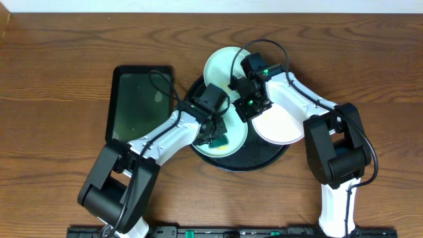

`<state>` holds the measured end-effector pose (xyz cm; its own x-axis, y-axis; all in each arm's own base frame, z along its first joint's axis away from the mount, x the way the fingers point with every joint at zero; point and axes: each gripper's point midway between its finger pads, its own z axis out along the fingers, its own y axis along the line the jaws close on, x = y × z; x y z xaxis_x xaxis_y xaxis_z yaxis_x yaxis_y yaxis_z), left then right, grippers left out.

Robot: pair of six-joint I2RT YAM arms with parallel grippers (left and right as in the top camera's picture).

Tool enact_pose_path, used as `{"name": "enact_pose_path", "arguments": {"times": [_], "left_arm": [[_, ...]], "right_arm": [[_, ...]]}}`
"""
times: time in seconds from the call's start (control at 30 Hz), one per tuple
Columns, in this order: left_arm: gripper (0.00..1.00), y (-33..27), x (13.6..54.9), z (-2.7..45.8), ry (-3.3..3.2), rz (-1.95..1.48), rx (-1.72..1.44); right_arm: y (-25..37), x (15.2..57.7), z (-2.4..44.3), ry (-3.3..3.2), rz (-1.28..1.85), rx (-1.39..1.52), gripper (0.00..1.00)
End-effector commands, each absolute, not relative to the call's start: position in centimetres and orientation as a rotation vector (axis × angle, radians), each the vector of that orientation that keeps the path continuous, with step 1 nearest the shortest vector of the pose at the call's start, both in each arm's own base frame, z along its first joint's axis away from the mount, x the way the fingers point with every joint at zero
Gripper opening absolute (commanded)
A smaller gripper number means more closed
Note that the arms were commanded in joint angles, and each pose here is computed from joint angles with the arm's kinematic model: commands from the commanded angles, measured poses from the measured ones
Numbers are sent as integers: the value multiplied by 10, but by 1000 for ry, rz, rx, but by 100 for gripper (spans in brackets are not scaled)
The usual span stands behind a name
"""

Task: Clean dirty plates on tray and stack at the side
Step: 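Grasp the sponge with the left gripper and scrub the lower mint-green plate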

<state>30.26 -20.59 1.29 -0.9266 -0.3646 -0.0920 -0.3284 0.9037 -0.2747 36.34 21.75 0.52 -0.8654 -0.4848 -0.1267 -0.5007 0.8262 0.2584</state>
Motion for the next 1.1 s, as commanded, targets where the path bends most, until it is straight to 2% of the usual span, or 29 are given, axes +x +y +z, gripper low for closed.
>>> {"name": "enact_pose_path", "arguments": {"times": [0.0, 0.1, 0.27, 0.4, 0.7, 0.97, 1.07], "left_arm": [[7, -196, 290, -11, 2946, -376, -559], [7, -193, 287, -22, 2922, -390, -553], [7, -142, 291, -29, 2825, -13, -575], [7, -116, 296, -24, 2754, 191, -519], [7, -87, 308, 8, 2606, 375, -462], [7, -91, 319, 51, 2502, 273, -468], [7, -114, 322, 64, 2515, 71, -472]], "right_arm": [[206, 360, -6, 2981, 341, -798, 2], [206, 360, -6, 2982, 341, -799, 2], [205, 359, -6, 2990, 339, -799, 1], [203, 358, -6, 2999, 337, -794, 2], [202, 357, -6, 3001, 337, -793, 2], [201, 357, -6, 3006, 331, -791, 2], [201, 357, -6, 3005, 331, -792, 1]]}}
